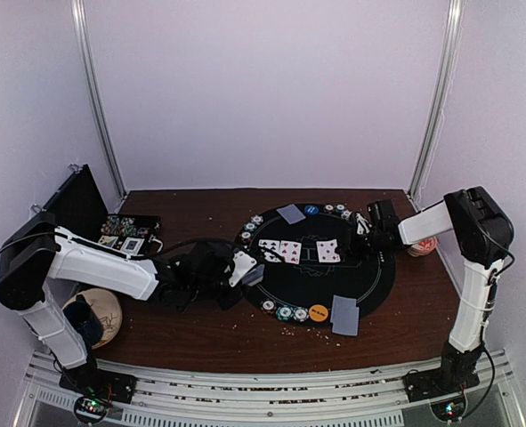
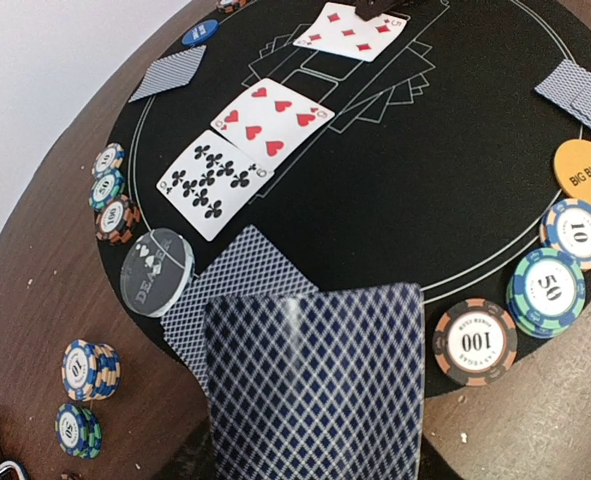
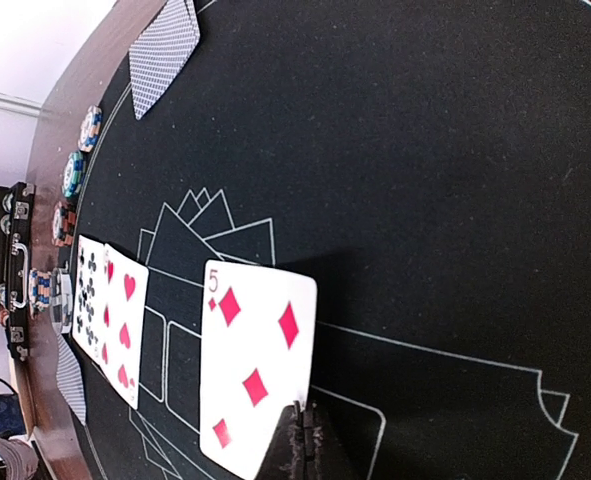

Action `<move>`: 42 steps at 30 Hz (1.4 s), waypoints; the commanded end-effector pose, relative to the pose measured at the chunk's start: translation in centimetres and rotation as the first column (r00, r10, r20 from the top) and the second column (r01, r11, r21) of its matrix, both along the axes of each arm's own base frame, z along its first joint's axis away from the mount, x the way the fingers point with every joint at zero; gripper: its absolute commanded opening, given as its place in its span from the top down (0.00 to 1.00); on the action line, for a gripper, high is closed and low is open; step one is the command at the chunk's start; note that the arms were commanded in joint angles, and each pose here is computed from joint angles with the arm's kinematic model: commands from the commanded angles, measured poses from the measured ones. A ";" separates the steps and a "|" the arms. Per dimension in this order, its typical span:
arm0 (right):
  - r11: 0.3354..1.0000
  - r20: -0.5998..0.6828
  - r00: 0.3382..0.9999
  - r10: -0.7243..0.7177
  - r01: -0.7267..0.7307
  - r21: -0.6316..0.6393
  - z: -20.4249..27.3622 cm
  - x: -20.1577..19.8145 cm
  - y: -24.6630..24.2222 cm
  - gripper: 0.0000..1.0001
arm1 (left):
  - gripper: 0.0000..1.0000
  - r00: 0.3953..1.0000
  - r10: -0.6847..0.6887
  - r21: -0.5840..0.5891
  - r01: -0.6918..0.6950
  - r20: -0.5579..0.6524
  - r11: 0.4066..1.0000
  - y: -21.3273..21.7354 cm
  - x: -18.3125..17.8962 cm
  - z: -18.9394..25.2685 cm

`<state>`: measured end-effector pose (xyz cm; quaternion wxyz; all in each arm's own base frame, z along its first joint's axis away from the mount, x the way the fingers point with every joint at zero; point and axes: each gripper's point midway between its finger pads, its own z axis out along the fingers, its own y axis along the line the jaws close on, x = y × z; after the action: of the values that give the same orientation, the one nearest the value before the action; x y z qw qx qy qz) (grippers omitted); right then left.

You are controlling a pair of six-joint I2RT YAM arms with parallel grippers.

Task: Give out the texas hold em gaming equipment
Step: Flop the poker card in the community card area.

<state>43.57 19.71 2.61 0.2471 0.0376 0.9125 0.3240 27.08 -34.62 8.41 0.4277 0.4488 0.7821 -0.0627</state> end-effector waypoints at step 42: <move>0.999 -0.022 1.000 0.002 -0.001 0.054 1.1 -2.8 5.5 0.73 | 0.77 1.000 -0.008 -0.060 0.009 0.029 0.998 -1.4 0.5 1.7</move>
<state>41.47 24.69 3.37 0.2450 0.0584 0.9005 0.3546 27.08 -34.63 8.43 0.4280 0.4487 0.7820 -0.0630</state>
